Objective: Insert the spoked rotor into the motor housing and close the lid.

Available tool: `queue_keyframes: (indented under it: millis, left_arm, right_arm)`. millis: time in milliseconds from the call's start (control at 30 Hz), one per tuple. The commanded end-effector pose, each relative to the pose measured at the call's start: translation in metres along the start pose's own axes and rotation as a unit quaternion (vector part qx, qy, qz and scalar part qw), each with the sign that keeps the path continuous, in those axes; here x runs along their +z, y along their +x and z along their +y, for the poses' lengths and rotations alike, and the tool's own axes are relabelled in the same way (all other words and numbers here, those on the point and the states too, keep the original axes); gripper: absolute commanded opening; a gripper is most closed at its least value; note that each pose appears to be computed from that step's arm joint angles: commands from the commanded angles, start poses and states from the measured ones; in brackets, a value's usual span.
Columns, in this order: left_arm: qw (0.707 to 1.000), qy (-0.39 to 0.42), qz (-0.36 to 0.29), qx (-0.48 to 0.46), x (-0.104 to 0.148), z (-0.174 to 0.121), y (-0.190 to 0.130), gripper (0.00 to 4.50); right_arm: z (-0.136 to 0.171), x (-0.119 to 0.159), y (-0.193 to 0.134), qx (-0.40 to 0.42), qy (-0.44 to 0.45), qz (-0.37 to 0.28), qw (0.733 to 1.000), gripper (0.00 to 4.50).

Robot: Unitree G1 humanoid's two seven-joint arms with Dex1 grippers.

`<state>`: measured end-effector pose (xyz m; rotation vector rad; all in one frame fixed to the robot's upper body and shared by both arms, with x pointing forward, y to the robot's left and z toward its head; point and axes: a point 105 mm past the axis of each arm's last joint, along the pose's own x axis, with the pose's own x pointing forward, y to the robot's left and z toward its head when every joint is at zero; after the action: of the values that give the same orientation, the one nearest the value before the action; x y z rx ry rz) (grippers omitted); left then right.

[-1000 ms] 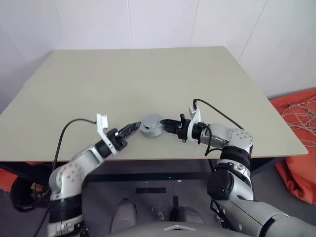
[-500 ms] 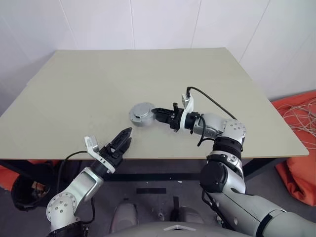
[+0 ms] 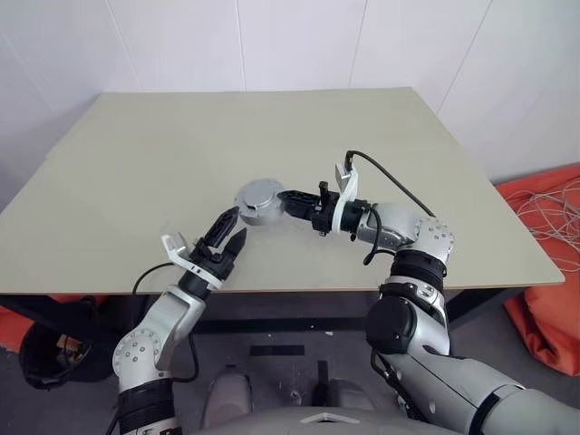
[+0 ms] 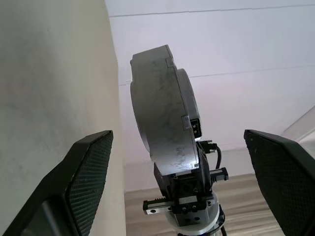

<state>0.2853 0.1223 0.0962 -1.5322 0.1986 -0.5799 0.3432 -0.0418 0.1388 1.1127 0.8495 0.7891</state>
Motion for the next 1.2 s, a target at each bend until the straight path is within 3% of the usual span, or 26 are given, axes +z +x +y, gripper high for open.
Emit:
queue_keyframes:
  millis: [33,500,600,767,1200]
  left_arm:
    - [0.999,-0.013,0.011,-0.045,-0.003,-0.016,0.011,4.50]
    - [0.997,-0.025,0.009,-0.075,-0.004,-0.026,0.030,4.50]
    - [0.997,-0.026,0.007,-0.070,-0.004,-0.025,0.029,3.93]
    - [0.997,-0.027,0.004,-0.069,-0.004,-0.026,0.027,2.33]
    - [0.997,-0.029,-0.009,-0.069,-0.002,-0.028,0.024,2.26]
  right_arm:
    - [0.031,-0.003,0.001,0.056,-0.039,0.001,0.998,1.07]
    - [0.043,-0.029,0.002,0.066,-0.030,0.014,0.997,1.07]
    - [0.045,-0.030,0.000,0.061,-0.021,0.013,0.998,1.07]
    - [0.045,-0.028,-0.001,0.054,-0.019,0.006,0.998,1.07]
    - [0.041,-0.021,-0.003,0.043,-0.017,-0.012,0.999,1.07]
